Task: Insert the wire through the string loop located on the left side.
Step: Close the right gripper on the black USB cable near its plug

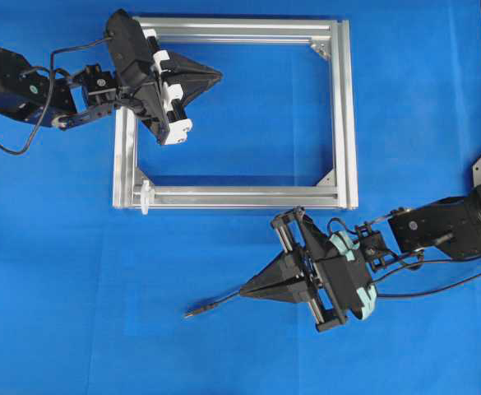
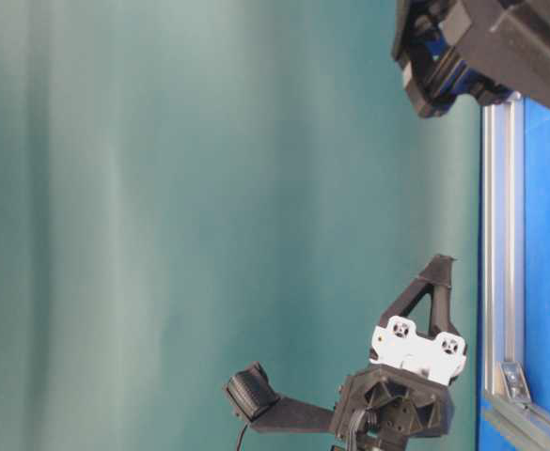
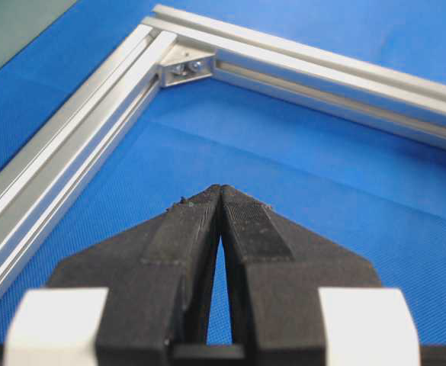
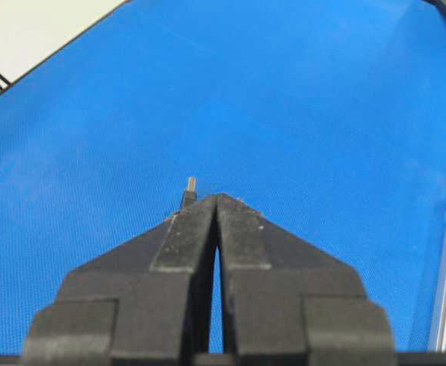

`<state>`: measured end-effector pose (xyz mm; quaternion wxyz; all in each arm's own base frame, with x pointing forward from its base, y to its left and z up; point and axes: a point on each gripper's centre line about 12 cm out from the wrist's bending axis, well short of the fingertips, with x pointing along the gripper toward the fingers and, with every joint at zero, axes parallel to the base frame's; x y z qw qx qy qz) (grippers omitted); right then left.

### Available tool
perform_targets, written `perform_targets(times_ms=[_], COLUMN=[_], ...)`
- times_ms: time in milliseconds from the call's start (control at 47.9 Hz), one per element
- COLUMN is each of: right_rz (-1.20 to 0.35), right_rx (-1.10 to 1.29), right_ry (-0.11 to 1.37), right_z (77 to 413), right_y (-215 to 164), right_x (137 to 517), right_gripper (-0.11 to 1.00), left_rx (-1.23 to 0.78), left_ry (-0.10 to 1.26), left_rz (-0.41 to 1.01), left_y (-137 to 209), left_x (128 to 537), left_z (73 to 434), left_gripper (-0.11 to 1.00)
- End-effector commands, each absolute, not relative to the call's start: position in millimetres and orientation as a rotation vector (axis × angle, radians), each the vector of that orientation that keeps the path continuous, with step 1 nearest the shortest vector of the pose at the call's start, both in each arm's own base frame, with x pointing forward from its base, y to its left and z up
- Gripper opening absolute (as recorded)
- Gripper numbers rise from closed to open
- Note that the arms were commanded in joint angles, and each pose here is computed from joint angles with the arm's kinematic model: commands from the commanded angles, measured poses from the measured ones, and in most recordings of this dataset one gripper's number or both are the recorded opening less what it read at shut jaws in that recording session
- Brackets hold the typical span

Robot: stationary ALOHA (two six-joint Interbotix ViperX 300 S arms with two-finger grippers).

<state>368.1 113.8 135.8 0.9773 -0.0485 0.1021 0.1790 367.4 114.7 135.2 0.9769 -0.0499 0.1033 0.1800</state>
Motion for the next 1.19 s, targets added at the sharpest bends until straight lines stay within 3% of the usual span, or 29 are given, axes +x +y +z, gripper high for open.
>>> perform_targets(times_ms=[0,606,689,898,940,1065,1169], right_rz=[0.361,0.371,0.372,0.371,0.371,0.364,0.354], right_rx=[-0.08,-0.045,-0.034,-0.014,-0.014,-0.007,0.014], right_ry=[0.162,0.208,0.21,0.212,0.212,0.227,0.244], right_z=[151.1,146.6,145.9,143.9,143.3,138.6,130.0], right_y=[116.9,120.9,123.0,124.4,124.6,124.7,125.1], right_x=[371.6,369.4,369.7,372.3,372.8,375.5,379.4], right_gripper=[0.01,0.01,0.14,0.77,0.85,0.75,0.75], left_rx=[-0.073,-0.074,-0.073,-0.073,-0.073,-0.074,-0.074], left_ry=[0.167,0.173,0.175,0.175,0.175,0.173,0.173], left_rz=[0.338,0.345,0.344,0.344,0.344,0.344,0.344], left_y=[111.4,113.1,112.9,112.9,112.9,112.9,112.9], left_x=[369.5,366.5,366.2,366.2,366.2,366.2,366.2], left_z=[155.0,154.6,154.2,154.2,154.2,154.7,154.7], left_gripper=[0.0,0.0,0.0,0.0,0.0,0.0,0.0])
